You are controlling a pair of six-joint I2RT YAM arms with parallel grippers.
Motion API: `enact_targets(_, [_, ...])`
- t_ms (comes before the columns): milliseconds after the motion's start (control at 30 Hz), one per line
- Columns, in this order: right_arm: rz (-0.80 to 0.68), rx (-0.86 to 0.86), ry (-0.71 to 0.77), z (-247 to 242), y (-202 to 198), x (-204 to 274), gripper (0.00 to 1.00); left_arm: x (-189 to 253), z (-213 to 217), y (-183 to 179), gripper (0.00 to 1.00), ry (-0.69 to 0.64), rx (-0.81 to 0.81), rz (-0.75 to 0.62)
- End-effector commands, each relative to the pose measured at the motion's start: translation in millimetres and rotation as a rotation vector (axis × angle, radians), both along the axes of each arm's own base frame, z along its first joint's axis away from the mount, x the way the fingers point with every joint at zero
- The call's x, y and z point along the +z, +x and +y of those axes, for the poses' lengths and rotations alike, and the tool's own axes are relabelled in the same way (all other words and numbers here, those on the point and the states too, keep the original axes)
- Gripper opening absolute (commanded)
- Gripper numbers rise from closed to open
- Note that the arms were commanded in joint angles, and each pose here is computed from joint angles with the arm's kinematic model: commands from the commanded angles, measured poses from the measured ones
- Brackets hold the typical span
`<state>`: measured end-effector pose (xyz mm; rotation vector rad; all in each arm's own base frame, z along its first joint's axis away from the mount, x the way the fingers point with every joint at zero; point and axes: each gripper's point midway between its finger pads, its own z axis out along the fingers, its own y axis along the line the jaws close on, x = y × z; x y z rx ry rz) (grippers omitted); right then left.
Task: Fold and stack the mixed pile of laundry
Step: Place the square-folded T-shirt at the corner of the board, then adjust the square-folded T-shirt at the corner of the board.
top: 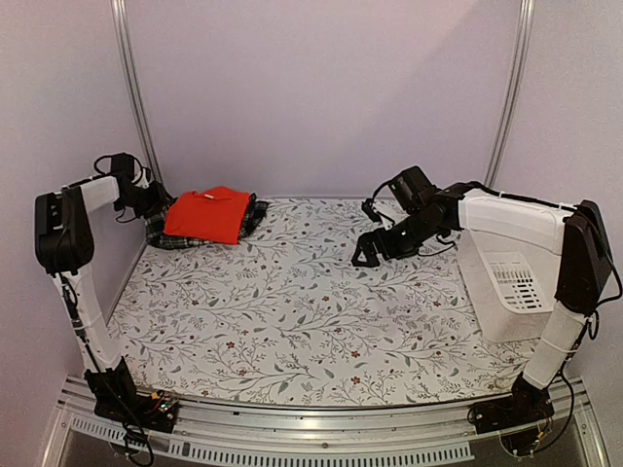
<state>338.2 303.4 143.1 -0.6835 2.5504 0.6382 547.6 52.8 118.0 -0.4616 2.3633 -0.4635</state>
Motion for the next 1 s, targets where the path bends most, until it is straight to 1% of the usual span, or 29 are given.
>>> enact_targets(0, [0.007,-0.011,-0.017,-7,1,-2,0.99,64,16,34,0.48,-0.056,-0.019,-0.175])
enact_targets(67, [0.012,-0.015,-0.02,-8,0,-2,0.99,66,15,49,0.49,-0.091,-0.028,-0.195])
enact_targets(267, [0.022,-0.029,-0.038,-12,-2,-2,0.99,41,4,73,0.52,-0.224,-0.051,-0.201])
enact_targets(400, [0.03,-0.035,-0.04,-12,-3,-4,0.99,21,-1,79,0.52,-0.262,-0.059,-0.181])
enact_targets(600, [0.041,-0.04,-0.04,-10,-1,-6,0.99,-9,-11,84,0.52,-0.267,-0.083,-0.128])
enact_targets(700, [0.041,-0.04,-0.042,-9,1,-6,0.99,-18,-16,85,0.53,-0.294,-0.094,-0.115])
enact_targets(733, [0.041,-0.04,-0.044,-9,2,-6,0.99,-17,-18,86,0.52,-0.308,-0.105,-0.12])
enact_targets(833, [0.043,-0.037,-0.048,-8,3,-8,0.99,-8,-32,88,0.45,-0.338,-0.161,-0.153])
enact_targets(967, [0.044,-0.032,-0.055,-8,5,-9,0.99,14,-52,89,0.39,-0.331,-0.25,-0.218])
